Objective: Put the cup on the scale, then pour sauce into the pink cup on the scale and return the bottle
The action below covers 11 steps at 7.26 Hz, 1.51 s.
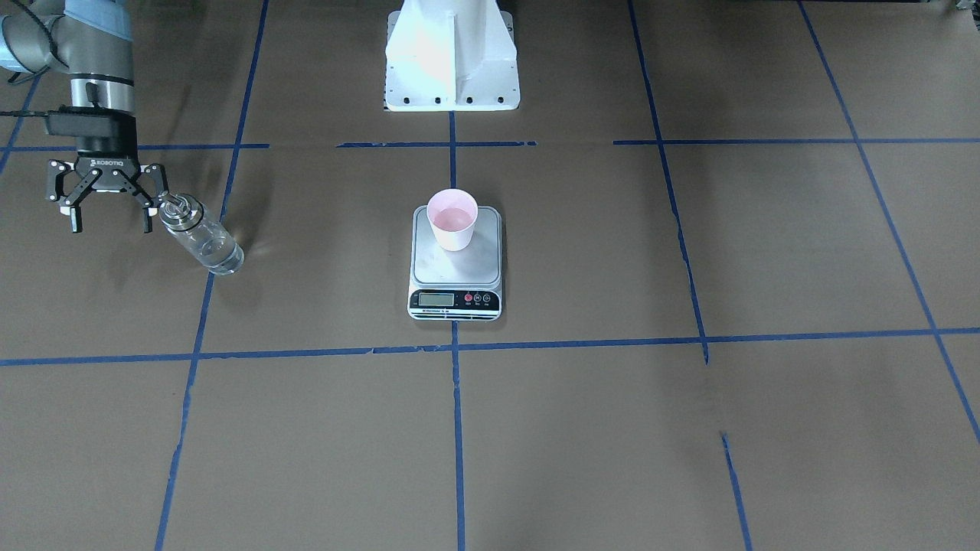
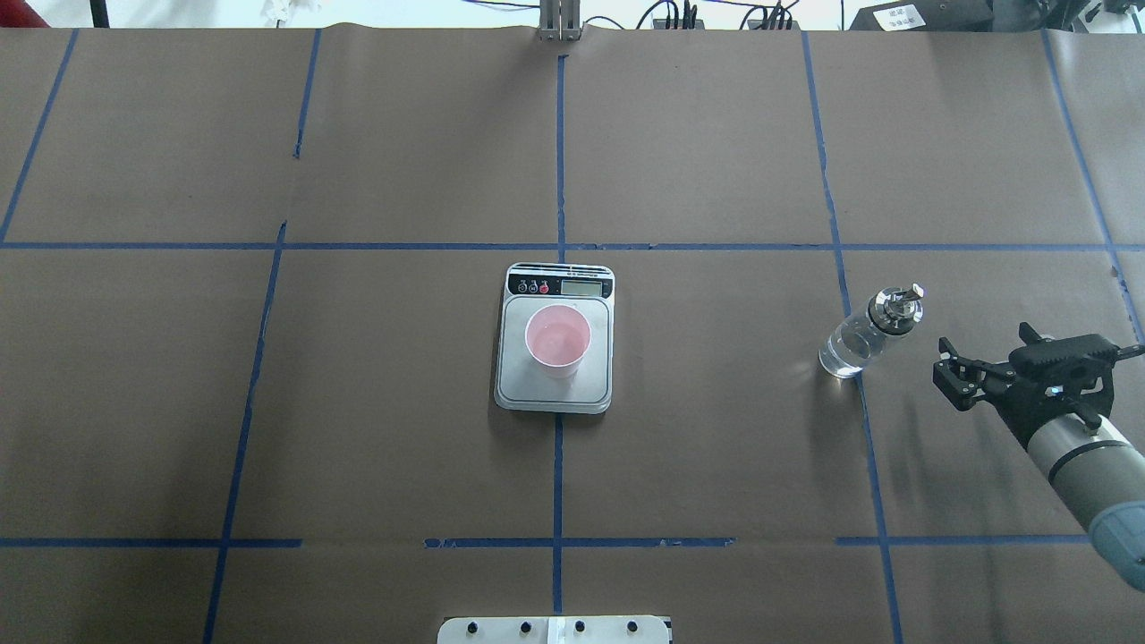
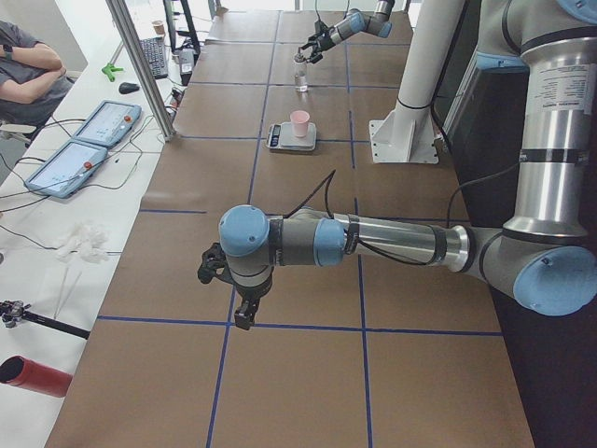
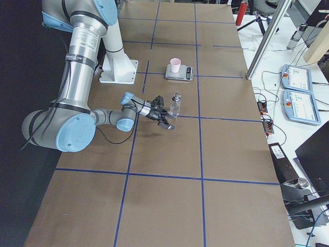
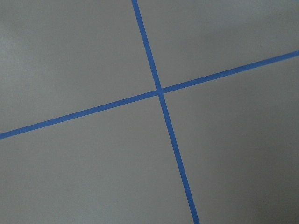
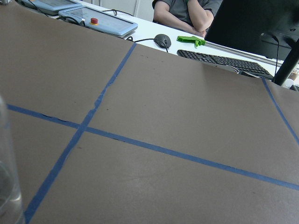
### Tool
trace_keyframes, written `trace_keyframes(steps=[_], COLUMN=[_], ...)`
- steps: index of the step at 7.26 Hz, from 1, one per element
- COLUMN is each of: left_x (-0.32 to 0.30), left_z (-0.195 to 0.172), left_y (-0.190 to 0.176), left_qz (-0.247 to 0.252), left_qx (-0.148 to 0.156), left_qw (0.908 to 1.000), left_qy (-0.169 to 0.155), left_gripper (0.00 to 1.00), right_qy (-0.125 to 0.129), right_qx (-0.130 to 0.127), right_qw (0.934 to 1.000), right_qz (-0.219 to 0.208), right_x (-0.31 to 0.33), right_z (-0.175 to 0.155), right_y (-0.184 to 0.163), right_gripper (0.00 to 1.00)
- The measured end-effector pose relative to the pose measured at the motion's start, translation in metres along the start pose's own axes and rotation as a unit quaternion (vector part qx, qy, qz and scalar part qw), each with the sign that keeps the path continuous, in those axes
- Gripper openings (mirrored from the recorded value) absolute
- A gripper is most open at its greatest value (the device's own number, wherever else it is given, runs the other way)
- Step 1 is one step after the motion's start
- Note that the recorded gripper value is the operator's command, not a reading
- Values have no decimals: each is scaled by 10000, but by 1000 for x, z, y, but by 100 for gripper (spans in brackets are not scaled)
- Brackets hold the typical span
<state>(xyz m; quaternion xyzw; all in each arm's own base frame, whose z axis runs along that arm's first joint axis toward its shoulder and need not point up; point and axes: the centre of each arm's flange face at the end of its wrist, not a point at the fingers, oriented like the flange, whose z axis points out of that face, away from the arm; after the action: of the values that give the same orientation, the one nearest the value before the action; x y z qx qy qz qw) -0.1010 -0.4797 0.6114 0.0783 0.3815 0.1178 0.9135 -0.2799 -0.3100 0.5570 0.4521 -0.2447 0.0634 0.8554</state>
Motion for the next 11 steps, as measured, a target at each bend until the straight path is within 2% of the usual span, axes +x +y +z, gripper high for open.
trace_keyframes(steps=[1,3,5,7,9,10,11], left_x=[0,1,1,0,-3,-2,1], left_z=[0,0,0,2,7,12,22], left_y=[0,-1,-1,0,5,5,9], left_qz=[4,13,17,5,-37,-13,4], left_qx=[0,3,5,-10,-75,-125,-214], left_qw=[10000,10000,10000,10000,10000,9999,9998], left_qy=[2,6,6,10,12,6,29], left_gripper=[100,100,100,100,100,100,100], right_qy=[-115,-540,-994,-1263,-1206,-1155,-1072], right_qx=[-285,-863,-1423,-1970,-2615,-2979,-3419], right_qw=[9995,9947,9845,9712,9568,9456,9318], right_qz=[-66,-155,-247,-443,-412,-608,-587], right_x=[19,68,136,217,268,287,307], right_z=[6,12,8,-5,-2,5,9], right_y=[-16,-50,-84,-118,-147,-157,-154], right_gripper=[100,100,100,100,100,100,100])
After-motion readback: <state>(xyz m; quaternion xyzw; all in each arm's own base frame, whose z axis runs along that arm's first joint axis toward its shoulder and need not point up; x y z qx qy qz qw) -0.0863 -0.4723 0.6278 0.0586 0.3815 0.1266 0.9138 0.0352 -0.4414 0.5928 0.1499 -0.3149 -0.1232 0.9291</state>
